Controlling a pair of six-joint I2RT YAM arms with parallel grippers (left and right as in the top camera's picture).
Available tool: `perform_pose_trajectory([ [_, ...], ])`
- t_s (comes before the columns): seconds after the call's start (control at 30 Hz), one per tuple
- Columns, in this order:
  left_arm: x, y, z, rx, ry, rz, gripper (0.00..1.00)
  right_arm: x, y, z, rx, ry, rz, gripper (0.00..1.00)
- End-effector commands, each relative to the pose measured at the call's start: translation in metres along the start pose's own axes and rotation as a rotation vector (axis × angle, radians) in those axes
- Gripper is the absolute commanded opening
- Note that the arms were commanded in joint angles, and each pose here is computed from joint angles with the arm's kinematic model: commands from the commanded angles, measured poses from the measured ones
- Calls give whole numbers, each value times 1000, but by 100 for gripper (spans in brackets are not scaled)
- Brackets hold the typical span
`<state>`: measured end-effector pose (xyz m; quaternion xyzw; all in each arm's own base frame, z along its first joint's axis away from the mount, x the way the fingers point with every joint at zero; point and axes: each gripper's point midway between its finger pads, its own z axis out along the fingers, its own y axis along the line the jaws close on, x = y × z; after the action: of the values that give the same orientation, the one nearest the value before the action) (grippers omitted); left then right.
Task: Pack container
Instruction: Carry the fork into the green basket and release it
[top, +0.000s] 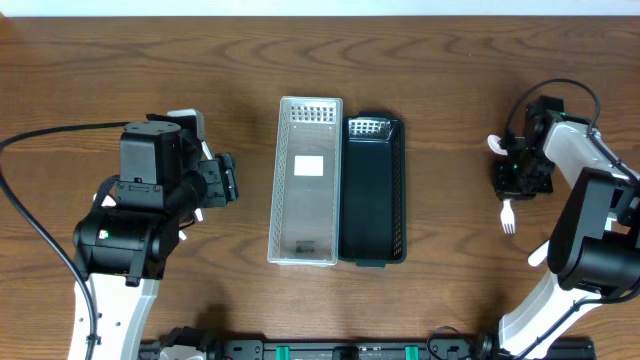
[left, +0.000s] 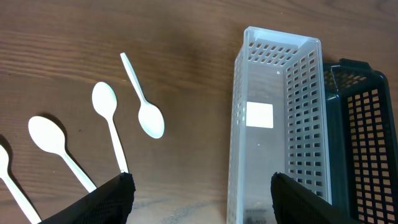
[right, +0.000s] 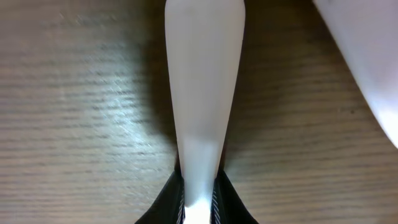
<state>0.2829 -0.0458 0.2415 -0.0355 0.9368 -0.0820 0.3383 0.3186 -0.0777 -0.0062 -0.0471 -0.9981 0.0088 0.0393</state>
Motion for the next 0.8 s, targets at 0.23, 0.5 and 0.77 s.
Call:
perform_pose_trajectory([
  [0.23,-3,1,-2,-12,-11,5,73,-25,57,-44,-102,-42,54,1],
  [0.5,-4,5,-3,-32,-16,5,73,-44,158,-142,-174,-331,15,1],
  [0.77,-4,5,-3,-32,-15,5,73,-9,255,-155,-235,-363,-37,1],
])
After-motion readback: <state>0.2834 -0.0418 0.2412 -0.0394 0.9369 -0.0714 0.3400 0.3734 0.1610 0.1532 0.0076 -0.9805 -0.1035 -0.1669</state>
